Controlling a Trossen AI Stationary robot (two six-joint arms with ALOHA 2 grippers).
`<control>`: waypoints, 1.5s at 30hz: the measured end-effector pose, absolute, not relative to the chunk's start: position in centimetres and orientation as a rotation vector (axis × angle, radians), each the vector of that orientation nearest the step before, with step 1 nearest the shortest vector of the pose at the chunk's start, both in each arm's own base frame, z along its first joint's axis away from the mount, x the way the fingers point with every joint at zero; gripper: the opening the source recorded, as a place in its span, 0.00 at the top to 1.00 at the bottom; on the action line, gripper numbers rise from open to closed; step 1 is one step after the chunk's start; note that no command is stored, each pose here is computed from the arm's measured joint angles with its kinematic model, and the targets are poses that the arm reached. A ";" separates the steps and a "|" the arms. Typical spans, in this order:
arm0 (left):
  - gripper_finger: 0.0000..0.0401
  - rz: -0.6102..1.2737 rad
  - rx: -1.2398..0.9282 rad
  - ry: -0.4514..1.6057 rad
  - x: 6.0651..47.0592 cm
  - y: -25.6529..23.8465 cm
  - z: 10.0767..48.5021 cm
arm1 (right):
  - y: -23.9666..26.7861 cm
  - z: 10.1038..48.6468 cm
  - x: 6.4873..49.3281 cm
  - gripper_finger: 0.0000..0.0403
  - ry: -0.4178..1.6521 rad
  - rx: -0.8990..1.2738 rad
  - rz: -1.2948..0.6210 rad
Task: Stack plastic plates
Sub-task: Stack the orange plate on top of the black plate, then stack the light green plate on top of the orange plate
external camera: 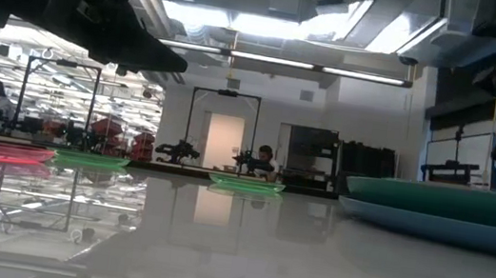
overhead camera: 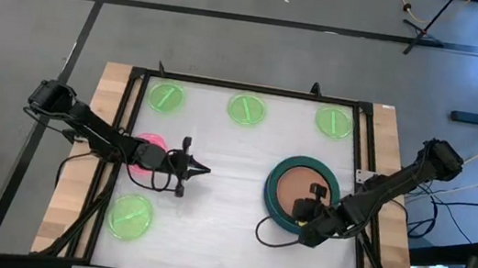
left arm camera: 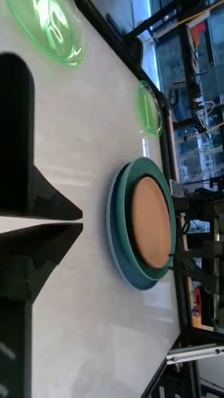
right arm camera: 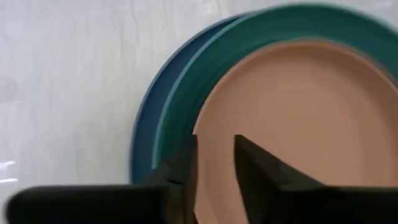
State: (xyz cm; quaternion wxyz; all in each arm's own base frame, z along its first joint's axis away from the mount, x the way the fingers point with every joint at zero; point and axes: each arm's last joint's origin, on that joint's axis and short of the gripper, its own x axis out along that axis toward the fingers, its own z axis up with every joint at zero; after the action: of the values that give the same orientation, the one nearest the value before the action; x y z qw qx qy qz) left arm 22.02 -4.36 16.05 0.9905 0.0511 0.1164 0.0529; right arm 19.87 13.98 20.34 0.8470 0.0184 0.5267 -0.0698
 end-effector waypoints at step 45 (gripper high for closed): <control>0.74 0.159 0.423 0.967 32.1 18.5 11.5 | 9.3 21.7 26.0 0.50 0.720 -0.222 -0.511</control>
State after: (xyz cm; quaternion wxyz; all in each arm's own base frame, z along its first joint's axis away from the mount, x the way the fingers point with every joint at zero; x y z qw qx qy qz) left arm 32.13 18.49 11.45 0.8611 0.2014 0.4608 0.0756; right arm 25.98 9.26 21.66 0.8982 -0.1073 0.3476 -0.2470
